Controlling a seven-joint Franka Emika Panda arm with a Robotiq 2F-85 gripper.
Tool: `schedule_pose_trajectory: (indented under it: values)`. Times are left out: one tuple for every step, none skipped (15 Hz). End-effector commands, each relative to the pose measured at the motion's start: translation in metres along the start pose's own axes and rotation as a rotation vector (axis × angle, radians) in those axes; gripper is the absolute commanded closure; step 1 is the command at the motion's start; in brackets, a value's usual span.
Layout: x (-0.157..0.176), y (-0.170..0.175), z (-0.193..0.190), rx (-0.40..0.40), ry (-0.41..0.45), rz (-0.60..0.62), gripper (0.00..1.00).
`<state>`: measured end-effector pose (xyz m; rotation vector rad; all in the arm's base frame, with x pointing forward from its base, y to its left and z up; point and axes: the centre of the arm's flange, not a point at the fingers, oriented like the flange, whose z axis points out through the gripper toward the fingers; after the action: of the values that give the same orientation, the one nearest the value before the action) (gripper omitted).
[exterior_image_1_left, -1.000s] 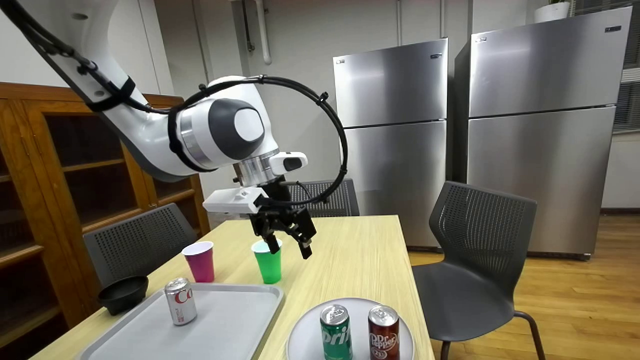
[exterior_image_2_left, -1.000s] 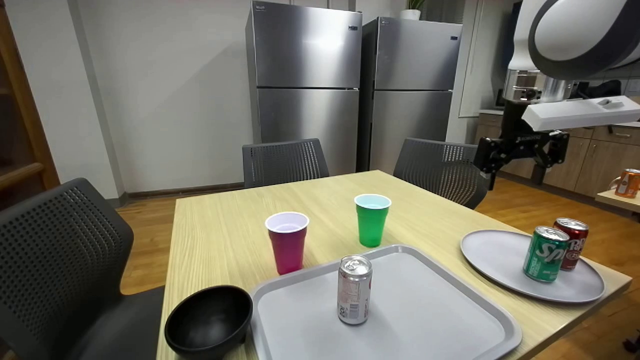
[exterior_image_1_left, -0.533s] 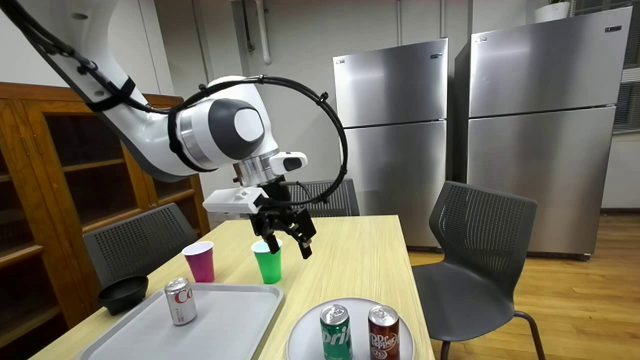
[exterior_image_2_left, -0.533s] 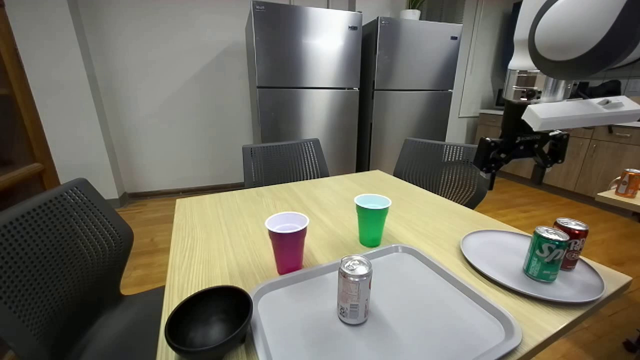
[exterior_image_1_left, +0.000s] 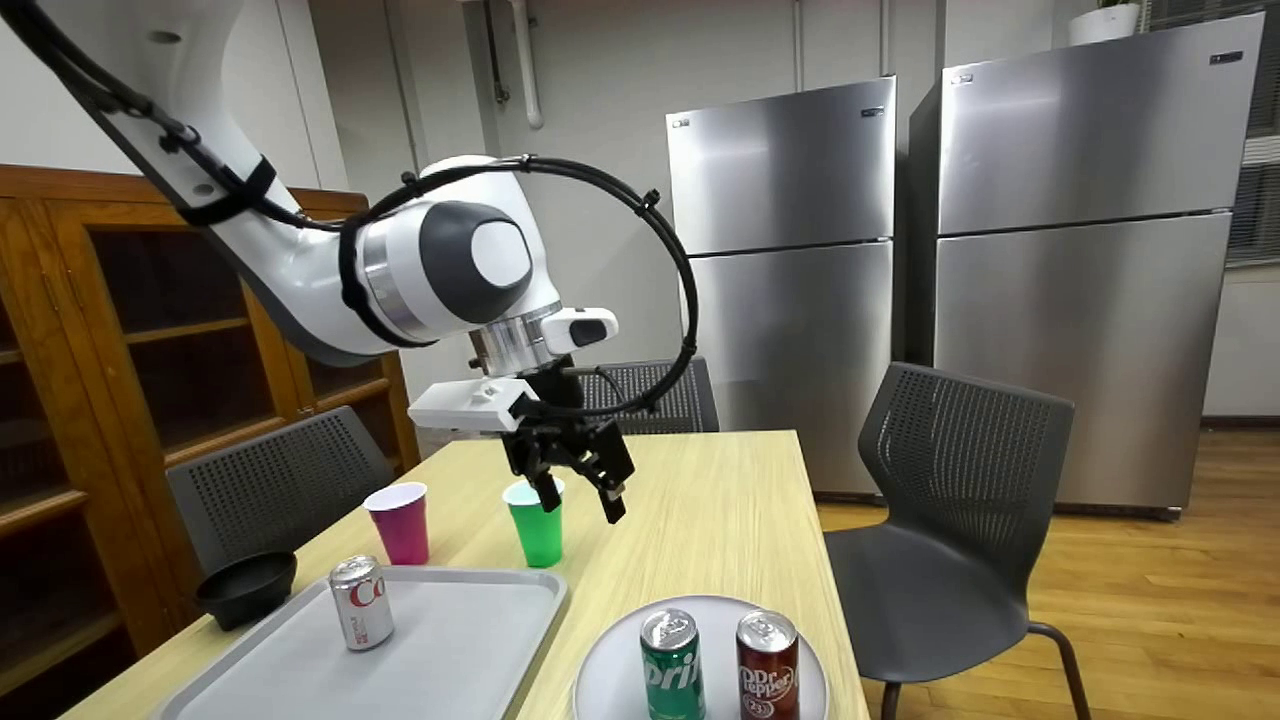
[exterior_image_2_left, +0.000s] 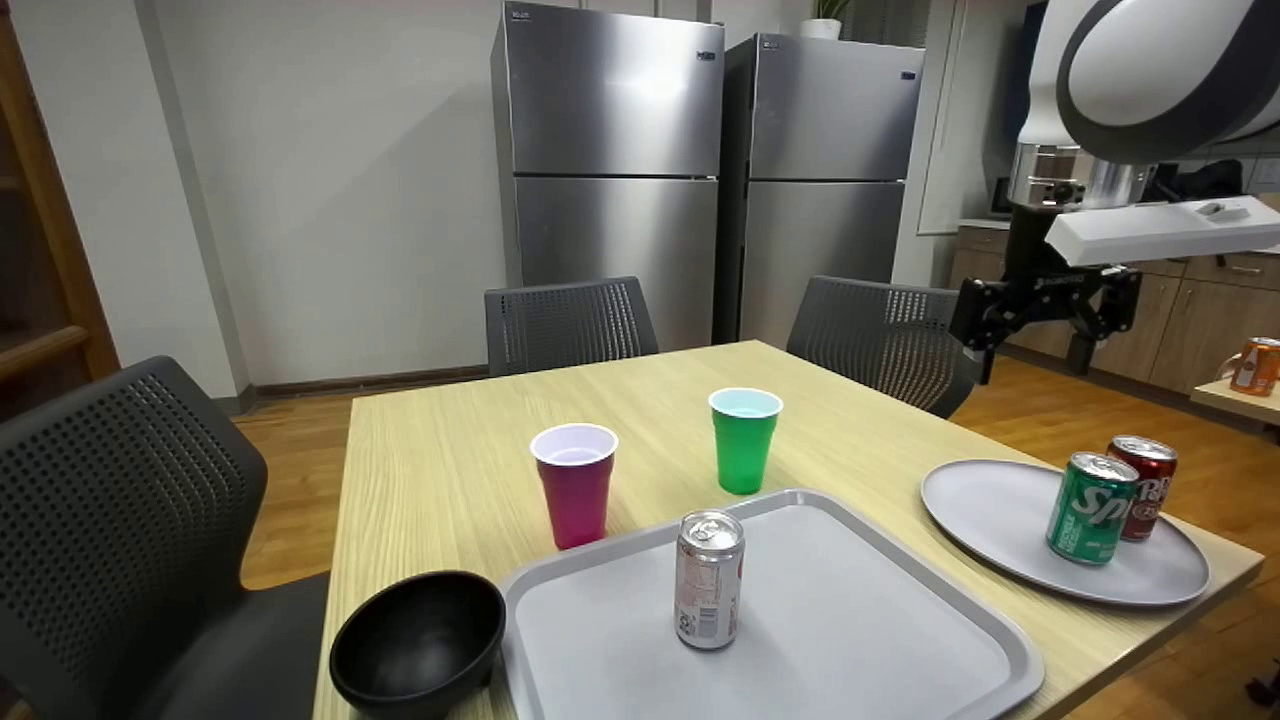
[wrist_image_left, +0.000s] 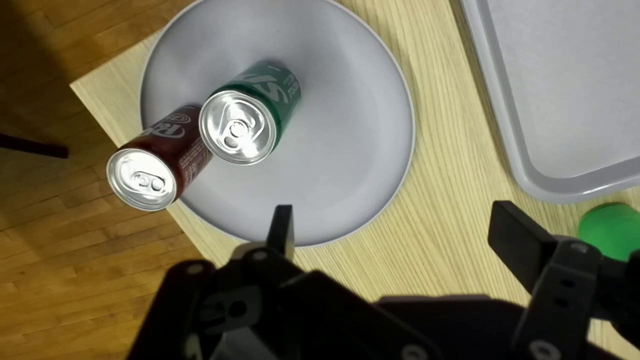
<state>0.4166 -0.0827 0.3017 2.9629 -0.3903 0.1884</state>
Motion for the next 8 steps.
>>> schedule_pose_trajectory:
  values:
    - [-0.002, 0.017, 0.009, 0.006, -0.032, 0.047, 0.0]
    - [-0.003, 0.022, 0.012, 0.005, -0.04, 0.06, 0.0]
    - [-0.004, 0.027, 0.014, 0.004, -0.047, 0.076, 0.0]
    - [-0.005, 0.032, 0.016, 0.005, -0.054, 0.088, 0.0]
    - [-0.008, 0.037, 0.019, 0.007, -0.054, 0.103, 0.0]
    - [-0.01, 0.041, 0.021, 0.01, -0.053, 0.114, 0.0]
    - [-0.012, 0.046, 0.024, 0.017, -0.06, 0.122, 0.0]
    - [-0.015, 0.05, 0.026, 0.021, -0.064, 0.133, 0.0]
